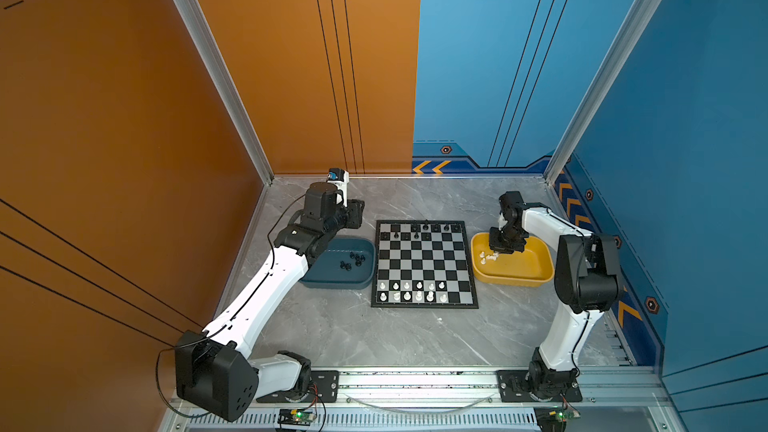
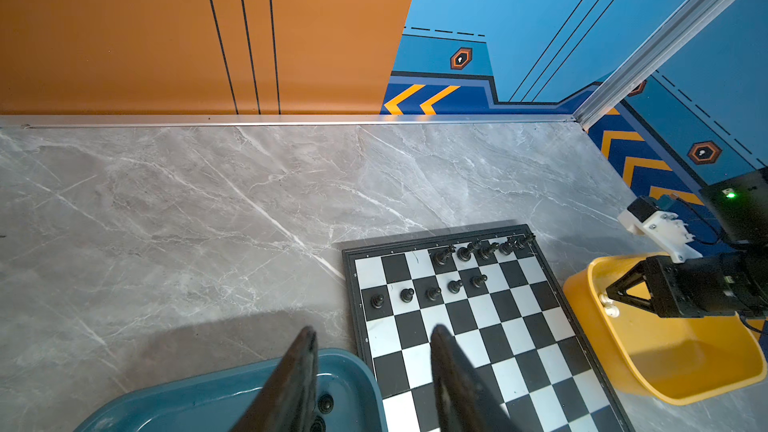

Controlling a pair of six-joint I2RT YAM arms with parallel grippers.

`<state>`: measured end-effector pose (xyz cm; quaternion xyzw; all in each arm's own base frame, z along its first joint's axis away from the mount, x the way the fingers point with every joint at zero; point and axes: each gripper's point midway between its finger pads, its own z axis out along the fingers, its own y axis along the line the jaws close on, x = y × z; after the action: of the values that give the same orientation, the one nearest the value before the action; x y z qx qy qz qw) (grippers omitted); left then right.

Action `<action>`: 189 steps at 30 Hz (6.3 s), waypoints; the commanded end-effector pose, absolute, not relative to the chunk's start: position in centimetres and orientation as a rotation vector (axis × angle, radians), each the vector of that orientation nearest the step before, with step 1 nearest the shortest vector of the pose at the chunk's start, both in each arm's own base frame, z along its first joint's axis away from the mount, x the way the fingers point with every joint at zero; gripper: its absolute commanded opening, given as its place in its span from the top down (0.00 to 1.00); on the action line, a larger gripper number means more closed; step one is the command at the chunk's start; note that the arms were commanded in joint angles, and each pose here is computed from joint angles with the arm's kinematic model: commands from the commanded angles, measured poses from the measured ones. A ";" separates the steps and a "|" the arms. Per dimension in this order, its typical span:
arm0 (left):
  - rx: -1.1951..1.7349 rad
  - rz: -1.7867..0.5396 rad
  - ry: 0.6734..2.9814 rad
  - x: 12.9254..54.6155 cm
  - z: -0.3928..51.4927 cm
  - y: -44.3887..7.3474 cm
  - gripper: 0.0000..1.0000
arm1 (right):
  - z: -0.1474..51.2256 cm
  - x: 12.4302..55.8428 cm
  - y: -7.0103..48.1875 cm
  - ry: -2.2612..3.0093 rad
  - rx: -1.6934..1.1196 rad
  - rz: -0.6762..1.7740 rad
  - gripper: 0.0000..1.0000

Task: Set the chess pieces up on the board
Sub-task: 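Lift the white pawn out of the yellow tray with the right gripper, then carry the white pawn with the right gripper to the board's nearer corner, then lower the white pawn onto the nearest row's end square and open the right gripper, then move the right gripper back over the yellow tray, then lower the right gripper into the yellow tray and grasp another white pawn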

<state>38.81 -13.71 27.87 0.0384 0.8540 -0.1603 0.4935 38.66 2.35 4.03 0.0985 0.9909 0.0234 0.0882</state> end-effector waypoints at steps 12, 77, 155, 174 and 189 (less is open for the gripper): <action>0.106 -0.381 2.064 38.3 27.9 -13.7 0.54 | 15.4 34.2 4.9 2.785 0.224 0.059 1.00; 0.153 -0.416 2.090 37.4 26.2 -15.2 0.54 | 5.4 23.1 15.6 2.975 -0.060 0.047 0.71; 0.165 -0.354 2.121 38.2 26.6 -15.6 0.54 | 3.6 39.3 7.4 2.943 0.182 0.128 0.81; 0.170 -0.349 2.119 38.2 26.6 -15.6 0.54 | 4.4 39.3 7.4 2.938 0.185 0.118 0.99; 0.174 -0.339 2.116 37.8 26.2 -15.2 0.54 | 13.1 37.1 7.5 2.832 0.082 0.000 1.00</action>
<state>38.02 -15.52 25.60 0.0679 0.8691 -0.1495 0.4667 38.39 7.85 10.40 0.0473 0.9879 0.0258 0.1456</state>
